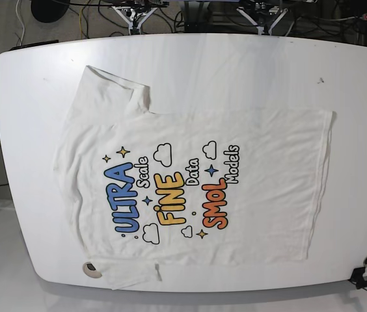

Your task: Fold the T-shirt properly

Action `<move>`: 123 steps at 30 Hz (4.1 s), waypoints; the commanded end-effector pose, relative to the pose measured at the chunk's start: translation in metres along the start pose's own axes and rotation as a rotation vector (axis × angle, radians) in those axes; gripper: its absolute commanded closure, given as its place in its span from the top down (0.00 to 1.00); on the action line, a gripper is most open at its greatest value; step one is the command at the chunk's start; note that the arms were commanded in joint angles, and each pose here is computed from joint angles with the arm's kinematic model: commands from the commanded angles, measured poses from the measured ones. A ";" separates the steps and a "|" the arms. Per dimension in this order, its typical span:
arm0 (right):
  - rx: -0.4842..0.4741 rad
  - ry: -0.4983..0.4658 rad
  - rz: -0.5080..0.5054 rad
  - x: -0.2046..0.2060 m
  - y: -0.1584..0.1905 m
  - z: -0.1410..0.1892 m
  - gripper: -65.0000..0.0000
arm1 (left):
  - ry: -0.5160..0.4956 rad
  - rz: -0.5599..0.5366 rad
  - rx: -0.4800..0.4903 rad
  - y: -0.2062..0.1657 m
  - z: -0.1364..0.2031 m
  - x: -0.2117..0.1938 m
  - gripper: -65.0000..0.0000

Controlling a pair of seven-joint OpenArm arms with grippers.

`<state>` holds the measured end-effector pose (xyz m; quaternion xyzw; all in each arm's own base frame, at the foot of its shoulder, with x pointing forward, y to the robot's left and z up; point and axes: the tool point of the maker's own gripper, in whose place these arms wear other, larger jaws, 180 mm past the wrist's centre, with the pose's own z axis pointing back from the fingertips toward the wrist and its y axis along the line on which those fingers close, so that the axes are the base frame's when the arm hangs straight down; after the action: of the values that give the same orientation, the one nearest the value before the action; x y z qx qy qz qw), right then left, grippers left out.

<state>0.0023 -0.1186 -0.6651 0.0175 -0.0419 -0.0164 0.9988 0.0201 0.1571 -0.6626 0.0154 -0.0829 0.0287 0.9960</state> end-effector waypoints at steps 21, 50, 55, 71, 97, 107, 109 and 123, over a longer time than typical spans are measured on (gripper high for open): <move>0.003 0.005 0.006 -0.005 -0.001 0.001 0.00 | -0.038 0.011 0.002 0.003 0.000 0.007 0.00; -0.005 0.004 0.002 -0.021 -0.007 0.003 0.00 | -0.029 0.005 0.027 0.011 0.002 -0.001 0.00; -0.017 0.001 0.012 -0.031 -0.015 0.006 0.00 | -0.031 -0.005 0.051 0.022 0.004 -0.011 0.00; -0.002 -0.002 0.008 -0.030 -0.013 0.006 0.00 | -0.028 -0.009 0.064 0.027 0.005 -0.014 0.00; 0.005 -0.010 0.005 -0.031 -0.009 0.006 0.00 | -0.007 -0.002 0.068 0.030 0.006 -0.022 0.00; -0.005 -0.001 0.004 -0.051 -0.014 0.011 0.00 | -0.030 -0.023 0.093 0.045 0.015 -0.043 0.00; -0.008 -0.005 0.011 -0.056 -0.017 0.013 0.00 | -0.026 -0.022 0.104 0.053 0.019 -0.053 0.00; -0.008 -0.042 0.019 -0.072 -0.023 0.025 0.00 | -0.057 -0.047 0.130 0.075 0.037 -0.077 0.00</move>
<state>-0.0684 -0.1393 -0.6489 0.0119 -0.0598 -0.0111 0.9981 -0.0626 0.2193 -0.6403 0.0747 -0.1042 0.0122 0.9917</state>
